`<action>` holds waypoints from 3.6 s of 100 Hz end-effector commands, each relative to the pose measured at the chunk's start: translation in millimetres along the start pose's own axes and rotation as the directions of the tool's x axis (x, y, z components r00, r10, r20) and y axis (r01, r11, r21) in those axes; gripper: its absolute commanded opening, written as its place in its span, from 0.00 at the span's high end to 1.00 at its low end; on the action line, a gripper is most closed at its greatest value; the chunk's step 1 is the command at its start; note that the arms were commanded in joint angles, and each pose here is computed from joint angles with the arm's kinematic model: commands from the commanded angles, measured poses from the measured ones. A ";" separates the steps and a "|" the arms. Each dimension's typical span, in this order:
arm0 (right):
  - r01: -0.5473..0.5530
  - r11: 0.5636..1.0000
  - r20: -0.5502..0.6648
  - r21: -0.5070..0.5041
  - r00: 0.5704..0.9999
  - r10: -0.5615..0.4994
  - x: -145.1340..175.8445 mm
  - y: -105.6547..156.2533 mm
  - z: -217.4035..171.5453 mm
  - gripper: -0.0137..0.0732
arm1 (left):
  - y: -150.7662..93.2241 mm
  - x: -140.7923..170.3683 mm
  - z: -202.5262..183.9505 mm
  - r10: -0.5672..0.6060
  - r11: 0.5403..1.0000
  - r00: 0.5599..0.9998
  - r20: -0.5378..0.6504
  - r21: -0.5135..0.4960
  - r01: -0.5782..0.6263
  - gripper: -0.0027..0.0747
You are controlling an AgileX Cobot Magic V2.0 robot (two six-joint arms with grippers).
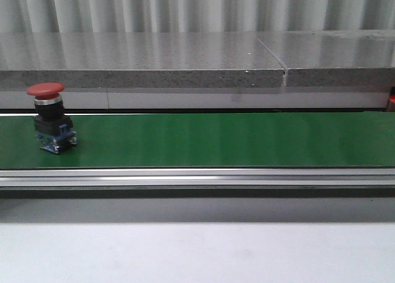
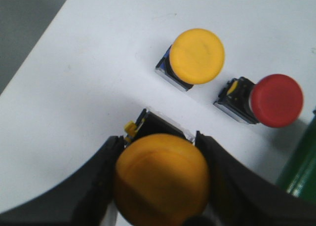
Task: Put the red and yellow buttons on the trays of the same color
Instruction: 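Move the left gripper to a yellow push-button and grasp it, then set the yellow button on the belt and open the left gripper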
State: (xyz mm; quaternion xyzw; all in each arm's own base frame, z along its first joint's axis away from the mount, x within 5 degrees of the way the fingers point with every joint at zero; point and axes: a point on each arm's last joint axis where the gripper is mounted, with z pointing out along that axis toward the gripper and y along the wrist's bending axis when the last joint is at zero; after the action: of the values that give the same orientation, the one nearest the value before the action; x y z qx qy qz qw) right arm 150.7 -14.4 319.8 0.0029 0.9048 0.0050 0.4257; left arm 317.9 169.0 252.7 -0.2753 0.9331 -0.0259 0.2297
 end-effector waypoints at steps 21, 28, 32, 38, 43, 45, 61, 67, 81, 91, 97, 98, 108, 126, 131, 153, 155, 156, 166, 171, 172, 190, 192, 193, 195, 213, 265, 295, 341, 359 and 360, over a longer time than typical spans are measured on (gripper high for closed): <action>0.013 1.000 0.084 0.012 0.996 -0.014 -11.7 -0.1 -7.1 0.92 | -63.1 9.2 -81.6 0.179 0.977 0.967 0.179 0.088 -0.197 0.99; 0.013 1.000 0.084 0.012 0.996 -0.014 -11.7 -0.1 -7.1 0.92 | -77.4 15.8 -85.7 0.239 0.960 0.956 0.172 0.106 -0.259 0.99; 0.013 1.000 0.084 0.012 0.996 -0.014 -11.7 -0.1 -7.1 0.92 | -86.0 19.9 -86.0 0.266 0.951 0.950 0.161 0.118 -0.287 0.99; 0.013 1.000 0.084 0.012 0.996 -0.014 -11.7 -0.1 -7.1 0.92 | -95.6 25.7 -85.3 0.313 0.937 0.940 0.137 0.119 -0.329 0.99; 0.013 1.000 0.084 0.012 0.996 -0.014 -11.7 -0.1 -7.1 0.92 | -101.2 29.7 -83.4 0.348 0.925 0.929 0.128 0.111 -0.362 0.99; 0.013 1.000 0.084 0.012 0.996 -0.014 -11.7 -0.1 -7.1 0.92 | -103.5 31.1 -82.7 0.359 0.921 0.925 0.127 0.110 -0.373 0.99; 0.013 1.000 0.084 0.012 0.996 -0.014 -11.7 -0.1 -7.1 0.92 | -115.1 40.4 -76.9 0.410 0.900 0.905 0.110 0.114 -0.422 0.99; 0.013 1.000 0.084 0.012 0.996 -0.014 -11.7 -0.1 -7.1 0.92 | -116.8 43.9 -73.6 0.418 0.896 0.903 0.096 0.119 -0.427 0.99; 0.013 1.000 0.084 0.012 0.996 -0.014 -11.7 -0.1 -7.1 0.92 | -115.0 52.7 -62.0 0.422 0.896 0.904 0.067 0.121 -0.427 0.99; 0.013 1.000 0.084 0.012 0.996 -0.014 -11.7 -0.1 -7.1 0.92 | -113.0 56.5 -55.1 0.418 0.898 0.906 0.068 0.118 -0.424 0.99; 0.013 1.000 0.084 0.012 0.996 -0.014 -11.7 -0.1 -7.1 0.92 | -112.0 58.2 -51.7 0.416 0.899 0.907 0.072 0.115 -0.422 0.99; 0.013 1.000 0.084 0.012 0.996 -0.014 -11.7 -0.1 -7.1 0.92 | -111.9 58.4 -51.2 0.416 0.899 0.907 0.074 0.115 -0.422 0.99; 0.013 1.000 0.084 0.012 0.996 -0.014 -11.7 -0.1 -7.1 0.92 | -111.4 59.3 -44.8 0.414 0.901 0.908 0.067 0.114 -0.419 0.99; 0.013 1.000 0.084 0.012 0.996 -0.014 -11.7 -0.1 -7.1 0.92 | -112.5 59.6 -29.7 0.405 0.906 0.914 0.024 0.126 -0.405 0.99; 0.013 1.000 0.084 0.012 0.996 -0.014 -11.7 -0.1 -7.1 0.92 | -112.6 59.9 -28.1 0.404 0.906 0.915 0.017 0.128 -0.403 0.99; 0.013 1.000 0.084 0.012 0.996 -0.014 -11.7 -0.1 -7.1 0.92 | -113.5 59.6 -28.7 0.401 0.907 0.916 0.020 0.136 -0.399 0.82; 0.013 1.000 0.084 0.012 0.996 -0.014 -11.7 -0.1 -7.1 0.92 | -113.6 59.7 -28.7 0.402 0.906 0.915 0.020 0.137 -0.401 0.77; 0.013 1.000 0.084 0.012 0.996 -0.014 -11.7 -0.1 -7.1 0.92 | -113.5 59.6 -28.7 0.408 0.903 0.913 0.021 0.136 -0.407 0.73; 0.013 1.000 0.084 0.012 0.996 -0.014 -11.7 -0.1 -7.1 0.92 | -113.8 59.9 -28.7 0.415 0.900 0.909 0.021 0.139 -0.414 0.39; 0.013 1.000 0.084 0.012 0.996 -0.014 -11.7 -0.1 -7.1 0.92 | -114.1 59.4 -29.1 0.414 0.900 0.910 0.023 0.141 -0.413 0.23; 0.013 1.000 0.084 0.012 0.996 -0.014 -11.7 -0.1 -7.1 0.92 | -114.1 59.4 -29.1 0.414 0.900 0.910 0.023 0.141 -0.413 0.21; 0.013 1.000 0.084 0.012 0.996 -0.014 -11.7 -0.1 -7.1 0.92 | -118.2 55.6 -35.4 0.417 0.896 0.907 0.053 0.145 -0.420 0.09; 0.013 1.000 0.084 0.012 0.996 -0.014 -11.7 -0.1 -7.1 0.92 | -118.4 55.0 -37.9 0.420 0.894 0.905 0.066 0.144 -0.425 0.10; 0.013 1.000 0.084 0.012 0.996 -0.014 -11.7 -0.1 -7.1 0.92 | -119.3 55.4 -38.7 0.425 0.891 0.903 0.069 0.145 -0.430 0.10; 0.013 1.000 0.084 0.012 0.996 -0.014 -11.7 -0.1 -7.1 0.92 | -121.1 55.5 -41.1 0.430 0.887 0.899 0.083 0.146 -0.438 0.11; 0.013 1.000 0.084 0.012 0.996 -0.014 -11.7 -0.1 -7.1 0.92 | -137.1 61.0 -70.4 0.469 0.849 0.857 0.215 0.157 -0.504 0.14; 0.013 1.000 0.084 0.012 0.996 -0.014 -11.7 -0.1 -7.1 0.92 | -108.3 145.7 -165.1 0.385 0.791 0.661 0.645 0.138 -0.596 0.14; 0.013 1.000 0.084 0.012 0.996 -0.014 -11.7 -0.1 -7.1 0.92 | -74.5 196.9 -182.2 0.318 0.788 0.596 0.737 0.145 -0.599 0.16; 0.012 1.000 0.102 0.018 0.995 -0.014 -13.5 -0.7 -6.6 0.92 | -57.3 223.2 -184.5 0.274 0.788 0.565 0.778 0.155 -0.596 0.99; 0.012 1.000 0.084 0.012 0.996 -0.013 -11.8 -0.2 -6.1 0.92 | -57.4 223.3 -184.5 0.270 0.788 0.568 0.778 0.160 -0.594 0.99; 0.012 1.000 0.080 0.011 0.997 -0.013 -11.5 -0.1 -6.1 0.92 | -57.4 223.3 -184.5 0.270 0.788 0.568 0.778 0.160 -0.594 0.99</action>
State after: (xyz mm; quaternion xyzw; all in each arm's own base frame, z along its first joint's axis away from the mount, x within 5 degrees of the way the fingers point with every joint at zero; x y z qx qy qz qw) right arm 151.1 -14.6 320.3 0.0034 0.9032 0.0039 0.4293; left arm 97.8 -11.3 318.7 0.0422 0.8091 -0.0438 0.5845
